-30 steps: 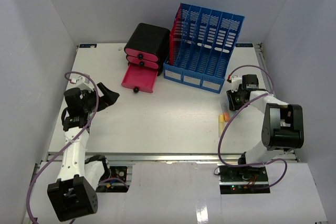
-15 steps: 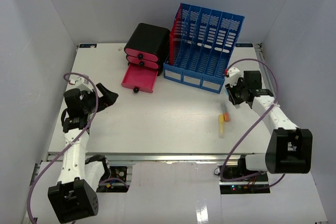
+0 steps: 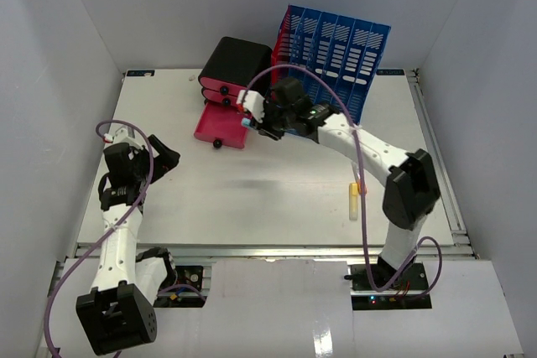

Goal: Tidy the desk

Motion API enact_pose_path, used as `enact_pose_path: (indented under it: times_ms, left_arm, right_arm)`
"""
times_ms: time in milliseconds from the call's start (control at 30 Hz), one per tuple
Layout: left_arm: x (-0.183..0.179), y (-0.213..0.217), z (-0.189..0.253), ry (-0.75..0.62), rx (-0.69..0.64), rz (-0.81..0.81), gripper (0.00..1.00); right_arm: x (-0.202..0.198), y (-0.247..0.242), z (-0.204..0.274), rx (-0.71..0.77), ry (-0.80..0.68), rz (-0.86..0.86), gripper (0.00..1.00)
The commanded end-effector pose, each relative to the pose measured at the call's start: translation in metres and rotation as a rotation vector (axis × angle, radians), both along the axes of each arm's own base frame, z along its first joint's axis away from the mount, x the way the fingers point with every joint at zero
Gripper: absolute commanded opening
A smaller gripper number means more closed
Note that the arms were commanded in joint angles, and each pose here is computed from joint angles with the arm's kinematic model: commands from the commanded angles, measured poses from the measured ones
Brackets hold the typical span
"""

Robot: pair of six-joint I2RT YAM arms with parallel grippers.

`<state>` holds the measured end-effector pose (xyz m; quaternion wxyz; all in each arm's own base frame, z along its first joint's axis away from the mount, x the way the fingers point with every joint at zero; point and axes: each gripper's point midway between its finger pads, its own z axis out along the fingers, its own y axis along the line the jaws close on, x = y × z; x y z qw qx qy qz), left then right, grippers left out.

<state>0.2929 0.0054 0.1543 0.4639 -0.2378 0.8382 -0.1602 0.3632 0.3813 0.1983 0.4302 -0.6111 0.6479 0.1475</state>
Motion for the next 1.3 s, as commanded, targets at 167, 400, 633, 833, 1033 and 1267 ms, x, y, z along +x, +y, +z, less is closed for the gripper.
enact_pose_path:
  times_ms: [167,400,633,833,1033,1267]
  left_arm:
    - [-0.004,0.014,-0.006,0.041,0.022,0.078,0.98]
    - [-0.001,0.011,-0.012,0.065,0.011,0.054,0.98]
    - [0.000,0.011,-0.011,0.063,0.021,0.046,0.98]
    - [0.003,0.020,-0.023,0.125,0.057,0.058,0.98]
    - [0.018,0.033,-0.026,0.168,0.135,0.038,0.98]
    - [0.047,0.060,-0.035,0.212,0.380,-0.093,0.95]
  right_arm:
    - [0.089,0.108,-0.017,0.056,-0.158,-0.130,0.09]
    - [0.118,0.109,-0.030,0.099,-0.292,-0.217,0.17]
    - [0.111,0.110,-0.044,0.086,-0.244,-0.198,0.63]
    - [0.082,0.105,-0.009,0.125,-0.151,-0.147,0.74]
    - [-0.038,0.060,0.041,0.176,0.119,0.255,0.80]
    - [-0.168,-0.046,0.034,0.289,0.257,0.618,0.82]
